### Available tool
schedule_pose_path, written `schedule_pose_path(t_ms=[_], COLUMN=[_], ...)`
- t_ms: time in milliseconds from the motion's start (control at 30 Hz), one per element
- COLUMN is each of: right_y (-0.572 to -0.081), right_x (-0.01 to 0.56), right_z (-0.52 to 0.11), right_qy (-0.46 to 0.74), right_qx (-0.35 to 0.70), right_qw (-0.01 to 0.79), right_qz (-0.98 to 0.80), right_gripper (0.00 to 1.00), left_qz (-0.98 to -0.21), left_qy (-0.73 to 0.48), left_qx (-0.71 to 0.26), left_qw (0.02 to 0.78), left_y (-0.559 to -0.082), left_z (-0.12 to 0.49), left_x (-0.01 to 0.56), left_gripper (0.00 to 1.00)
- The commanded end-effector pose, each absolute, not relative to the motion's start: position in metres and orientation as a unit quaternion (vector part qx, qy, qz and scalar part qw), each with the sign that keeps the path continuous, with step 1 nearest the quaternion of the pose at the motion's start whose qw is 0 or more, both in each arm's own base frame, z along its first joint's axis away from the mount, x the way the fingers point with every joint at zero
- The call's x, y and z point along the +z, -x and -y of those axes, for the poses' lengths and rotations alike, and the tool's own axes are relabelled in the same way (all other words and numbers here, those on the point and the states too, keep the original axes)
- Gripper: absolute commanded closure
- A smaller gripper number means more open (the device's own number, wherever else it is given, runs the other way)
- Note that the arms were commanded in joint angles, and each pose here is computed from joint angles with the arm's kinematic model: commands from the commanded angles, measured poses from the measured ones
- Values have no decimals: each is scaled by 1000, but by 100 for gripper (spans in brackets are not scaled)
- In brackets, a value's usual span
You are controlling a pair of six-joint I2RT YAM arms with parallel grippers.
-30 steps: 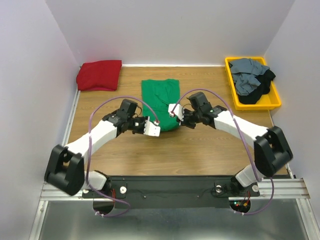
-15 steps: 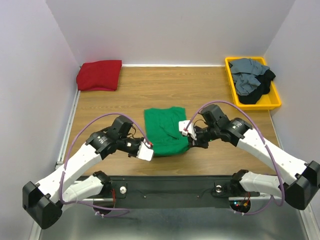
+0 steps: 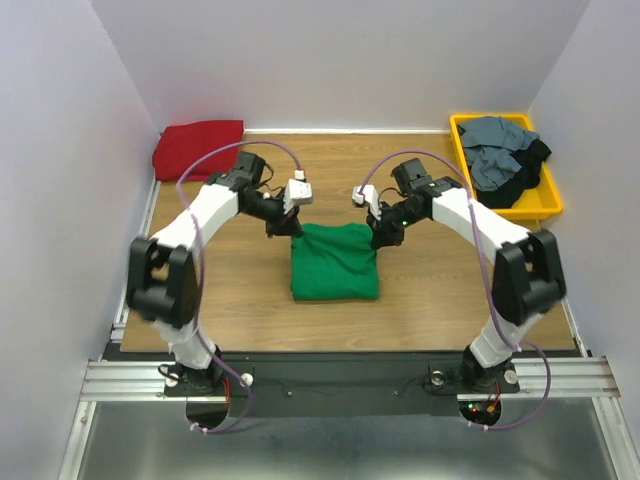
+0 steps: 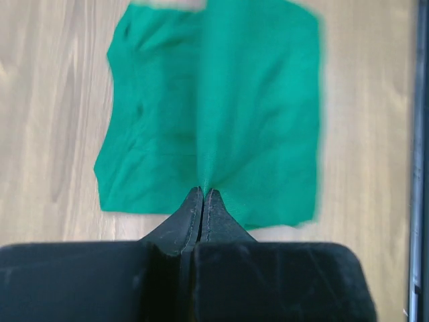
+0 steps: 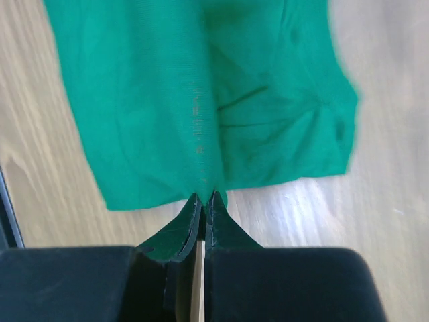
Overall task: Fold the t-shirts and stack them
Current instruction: Fold the tshirt
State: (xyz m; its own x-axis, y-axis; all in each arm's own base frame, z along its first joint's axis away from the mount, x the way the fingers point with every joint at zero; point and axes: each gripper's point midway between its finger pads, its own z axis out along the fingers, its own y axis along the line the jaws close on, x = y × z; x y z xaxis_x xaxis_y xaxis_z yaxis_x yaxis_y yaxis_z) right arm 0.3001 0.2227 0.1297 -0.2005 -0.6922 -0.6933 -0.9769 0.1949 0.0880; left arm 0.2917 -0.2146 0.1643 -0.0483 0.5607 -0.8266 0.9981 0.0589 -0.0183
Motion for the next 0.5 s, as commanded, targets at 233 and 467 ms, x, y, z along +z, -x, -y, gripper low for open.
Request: schedule_pose_path(t_ms=[233, 467], right_y=[-341, -313], right_x=[57, 52], right_z=[-241, -242], right_qy=[546, 516], right_qx=[327, 362], right_qw=[220, 195], right_qz=[-740, -751], right_gripper=[99, 99], left_qz=[-765, -773], left_qy=[-469, -457], left_qx=[-392, -403], left_qw=[205, 177], left_y=[-357, -316], left_z=[209, 202], left_x=[60, 50], left_gripper=[100, 100])
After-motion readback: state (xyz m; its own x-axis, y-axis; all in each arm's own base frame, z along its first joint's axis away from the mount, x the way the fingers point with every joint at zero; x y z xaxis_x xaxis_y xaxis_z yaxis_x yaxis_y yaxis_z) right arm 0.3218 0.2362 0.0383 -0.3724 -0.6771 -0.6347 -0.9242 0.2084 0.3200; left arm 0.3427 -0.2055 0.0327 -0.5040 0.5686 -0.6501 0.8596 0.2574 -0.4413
